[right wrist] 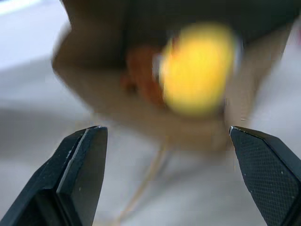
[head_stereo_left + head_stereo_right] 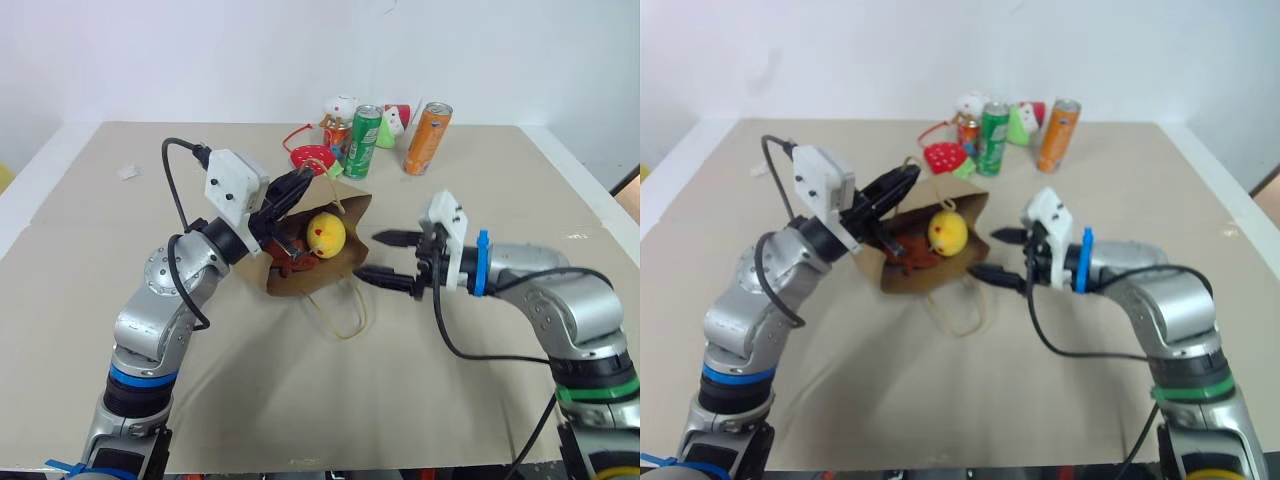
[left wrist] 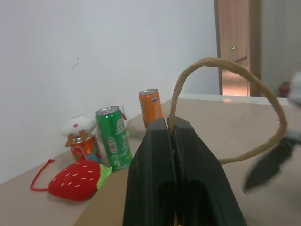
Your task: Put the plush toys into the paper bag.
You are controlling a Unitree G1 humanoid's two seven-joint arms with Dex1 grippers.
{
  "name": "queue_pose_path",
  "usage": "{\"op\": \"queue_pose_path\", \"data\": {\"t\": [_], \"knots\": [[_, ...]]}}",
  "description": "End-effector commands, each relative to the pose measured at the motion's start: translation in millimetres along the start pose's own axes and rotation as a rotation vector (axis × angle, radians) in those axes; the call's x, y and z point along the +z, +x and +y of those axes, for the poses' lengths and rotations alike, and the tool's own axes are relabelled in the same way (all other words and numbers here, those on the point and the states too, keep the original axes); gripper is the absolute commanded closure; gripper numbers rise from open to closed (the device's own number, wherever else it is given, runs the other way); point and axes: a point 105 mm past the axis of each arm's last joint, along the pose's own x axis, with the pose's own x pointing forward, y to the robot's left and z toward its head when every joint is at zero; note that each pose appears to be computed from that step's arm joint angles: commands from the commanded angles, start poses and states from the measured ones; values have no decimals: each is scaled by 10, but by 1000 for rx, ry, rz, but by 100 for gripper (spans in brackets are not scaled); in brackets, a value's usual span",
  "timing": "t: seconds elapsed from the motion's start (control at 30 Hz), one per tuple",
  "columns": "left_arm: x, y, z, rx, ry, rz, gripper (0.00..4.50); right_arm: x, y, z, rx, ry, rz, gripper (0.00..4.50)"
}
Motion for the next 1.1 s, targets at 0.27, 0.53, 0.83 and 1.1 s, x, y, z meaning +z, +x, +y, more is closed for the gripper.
{"op": "queue_pose_path", "data": {"t": [0.27,0.53,0.83,1.1], "knots": [[154,50,17,-7,44,-51,450,-314,355,86,-87,104,18,5],[143,26,23,-1,53,-39,450,-387,334,80,-67,65,47,274],[144,29,42,-7,66,-36,450,255,24,6,-3,12,-154,435],[214,73,189,-3,89,-53,450,1007,-624,8,53,-108,-213,435]]}}
